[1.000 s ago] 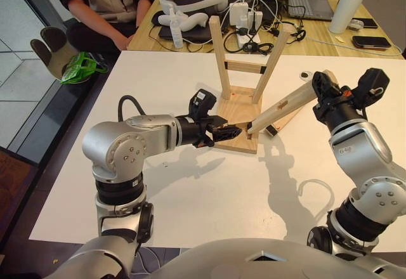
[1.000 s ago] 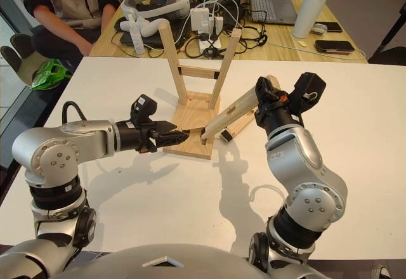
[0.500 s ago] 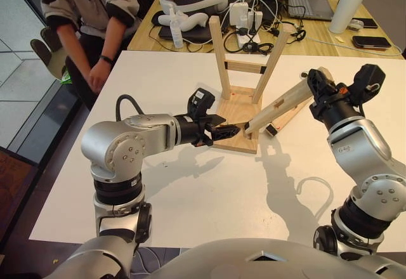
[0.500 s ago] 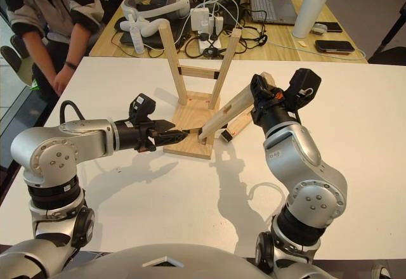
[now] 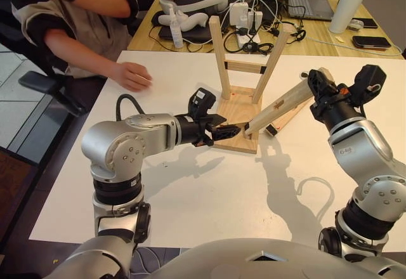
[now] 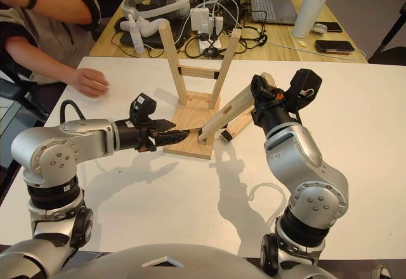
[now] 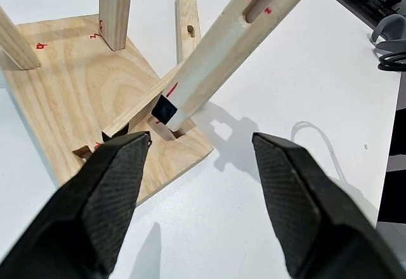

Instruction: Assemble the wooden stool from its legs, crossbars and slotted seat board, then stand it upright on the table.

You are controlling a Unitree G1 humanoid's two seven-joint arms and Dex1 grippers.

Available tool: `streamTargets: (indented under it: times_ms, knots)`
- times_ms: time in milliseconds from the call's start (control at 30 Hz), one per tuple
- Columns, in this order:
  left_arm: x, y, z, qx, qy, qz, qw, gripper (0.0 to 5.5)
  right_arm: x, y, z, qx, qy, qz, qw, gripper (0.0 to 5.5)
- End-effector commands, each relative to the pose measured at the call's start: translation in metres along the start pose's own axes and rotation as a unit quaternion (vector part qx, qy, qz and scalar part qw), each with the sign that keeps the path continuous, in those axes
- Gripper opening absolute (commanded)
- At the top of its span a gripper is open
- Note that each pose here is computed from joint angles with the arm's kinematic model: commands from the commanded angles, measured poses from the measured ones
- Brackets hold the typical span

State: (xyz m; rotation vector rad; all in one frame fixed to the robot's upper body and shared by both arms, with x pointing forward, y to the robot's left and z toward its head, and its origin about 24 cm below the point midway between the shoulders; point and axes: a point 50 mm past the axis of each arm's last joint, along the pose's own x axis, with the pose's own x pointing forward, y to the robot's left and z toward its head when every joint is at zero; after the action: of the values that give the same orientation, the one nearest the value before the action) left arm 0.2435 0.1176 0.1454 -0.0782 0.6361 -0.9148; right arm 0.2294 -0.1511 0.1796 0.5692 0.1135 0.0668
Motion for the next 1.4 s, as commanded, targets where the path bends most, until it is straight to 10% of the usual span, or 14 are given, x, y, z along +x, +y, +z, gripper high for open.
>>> streamTargets:
  times_ms: [33,1400]
  knots:
    - [-0.0012,0.0018,-0.0007,0.002,0.005,0.005,1.0,2.99,-0.0001,0.0011,-0.0003,0.005,0.002,0.003,1.0,1.02]
    - [-0.0023,0.0041,-0.0011,0.015,0.011,0.006,1.0,2.99,-0.0026,0.002,-0.0025,0.007,0.009,0.0,1.0,1.02]
